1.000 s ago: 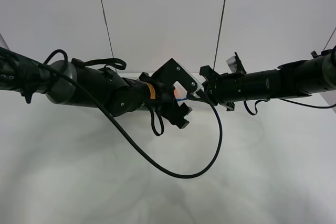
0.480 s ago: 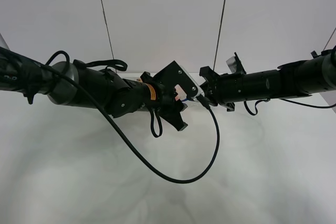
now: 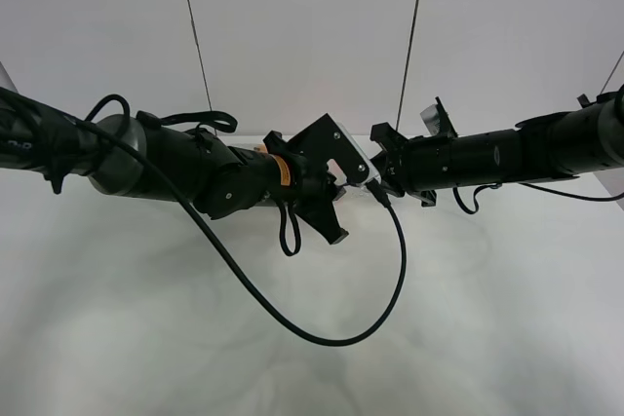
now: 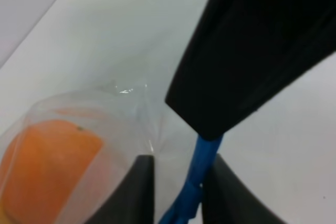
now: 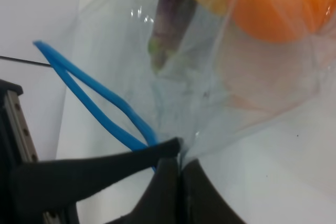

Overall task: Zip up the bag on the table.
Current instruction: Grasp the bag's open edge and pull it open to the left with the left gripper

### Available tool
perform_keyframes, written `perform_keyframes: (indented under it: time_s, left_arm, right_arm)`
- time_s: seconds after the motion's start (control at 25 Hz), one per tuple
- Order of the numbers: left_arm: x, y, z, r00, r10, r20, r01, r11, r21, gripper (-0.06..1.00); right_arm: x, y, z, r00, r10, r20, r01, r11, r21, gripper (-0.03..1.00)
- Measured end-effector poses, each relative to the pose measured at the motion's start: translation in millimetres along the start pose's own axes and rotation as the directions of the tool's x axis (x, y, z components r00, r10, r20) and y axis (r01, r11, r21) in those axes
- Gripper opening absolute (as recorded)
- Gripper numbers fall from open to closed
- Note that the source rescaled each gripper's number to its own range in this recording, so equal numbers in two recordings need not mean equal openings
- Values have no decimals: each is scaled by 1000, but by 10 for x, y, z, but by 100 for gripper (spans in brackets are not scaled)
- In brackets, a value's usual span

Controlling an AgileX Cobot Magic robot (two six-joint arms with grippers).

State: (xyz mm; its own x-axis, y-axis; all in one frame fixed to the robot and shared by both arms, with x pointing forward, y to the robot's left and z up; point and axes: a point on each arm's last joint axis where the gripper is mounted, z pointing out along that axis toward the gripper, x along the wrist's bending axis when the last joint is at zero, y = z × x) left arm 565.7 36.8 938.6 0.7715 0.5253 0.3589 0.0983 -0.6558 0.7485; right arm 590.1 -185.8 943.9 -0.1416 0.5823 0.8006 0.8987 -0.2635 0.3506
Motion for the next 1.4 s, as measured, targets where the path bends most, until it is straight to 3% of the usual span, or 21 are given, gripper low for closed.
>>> perform_keyframes:
  time_s: [0.12, 0.24, 0.8, 1.4]
  left_arm:
    - [-2, -5, 0, 999, 33, 2, -33, 999, 6, 6]
    - [-3, -9, 0, 999, 47, 3, -47, 999, 10, 1]
    - [-5, -22, 0, 994, 105, 14, -105, 994, 36, 0]
    - [360, -265, -34, 997, 72, -41, -67, 990, 121, 0]
  right_arm:
    - [1, 1, 0, 1000, 1, -1, -1, 1000, -1, 0]
    - [1, 1, 0, 1000, 1, -1, -1, 1000, -1, 0]
    - [3, -6, 6, 1000, -4, 2, 4, 1000, 3, 0]
    - [-7, 8, 13, 1000, -11, 27, 11, 1000, -8, 0]
